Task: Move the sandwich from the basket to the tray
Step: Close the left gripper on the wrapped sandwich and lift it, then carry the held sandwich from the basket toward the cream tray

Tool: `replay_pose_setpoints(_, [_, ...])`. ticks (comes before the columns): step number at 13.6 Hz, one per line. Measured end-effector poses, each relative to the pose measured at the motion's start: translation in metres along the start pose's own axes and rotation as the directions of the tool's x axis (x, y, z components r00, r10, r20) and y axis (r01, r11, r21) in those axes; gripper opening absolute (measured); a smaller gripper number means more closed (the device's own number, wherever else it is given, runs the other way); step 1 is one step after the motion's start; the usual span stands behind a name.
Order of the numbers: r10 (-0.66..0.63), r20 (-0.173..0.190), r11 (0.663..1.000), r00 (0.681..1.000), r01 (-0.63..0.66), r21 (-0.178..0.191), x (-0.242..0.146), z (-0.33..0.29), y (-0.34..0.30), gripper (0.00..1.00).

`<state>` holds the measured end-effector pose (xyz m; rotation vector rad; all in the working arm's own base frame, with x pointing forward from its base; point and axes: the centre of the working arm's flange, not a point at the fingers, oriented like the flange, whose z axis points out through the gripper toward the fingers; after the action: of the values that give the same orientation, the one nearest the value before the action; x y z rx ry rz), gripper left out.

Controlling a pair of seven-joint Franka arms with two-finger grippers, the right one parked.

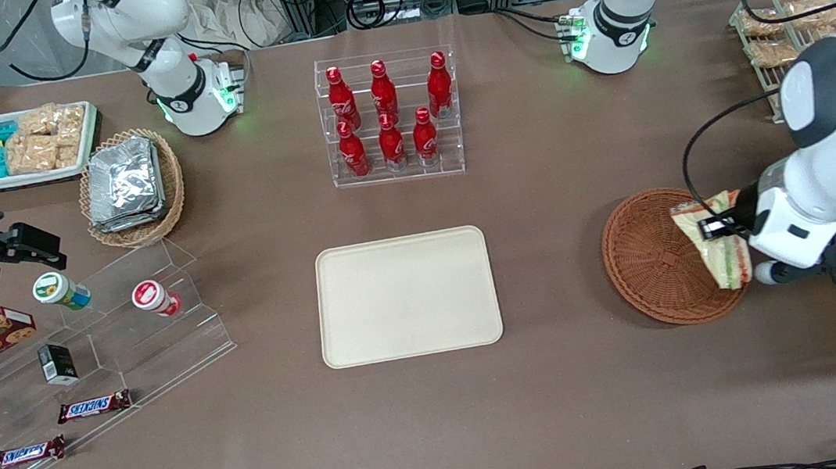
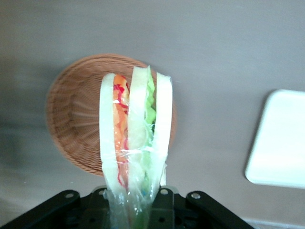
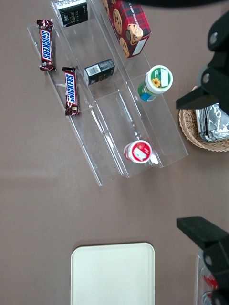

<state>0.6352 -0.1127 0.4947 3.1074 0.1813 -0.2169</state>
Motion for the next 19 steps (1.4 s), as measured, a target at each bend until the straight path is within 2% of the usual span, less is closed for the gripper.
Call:
replay_pose_setpoints(2, [0.073, 0.005, 0.997, 0.997, -0.073, 0.0, -0.004, 0.009, 0.054, 0.2])
replay_pose_setpoints(4, [0.121, 0.029, 0.993, 0.992, -0.121, 0.004, -0.01, 0.03, 0.106, 0.2])
replay_pose_setpoints(11, [0.186, 0.076, 0.982, 0.98, -0.187, 0.007, -0.032, 0.106, 0.239, 0.2])
replay_pose_setpoints(13, [0.186, 0.092, 0.982, 0.978, -0.188, 0.01, -0.029, 0.123, 0.245, 0.2])
replay_pose_setpoints(16, [0.174, 0.086, 0.984, 0.981, -0.175, 0.009, -0.022, 0.123, 0.24, 0.2])
replay_pose_setpoints(19, [0.122, 0.095, 0.992, 0.988, -0.125, 0.018, -0.004, 0.108, 0.207, 0.2])
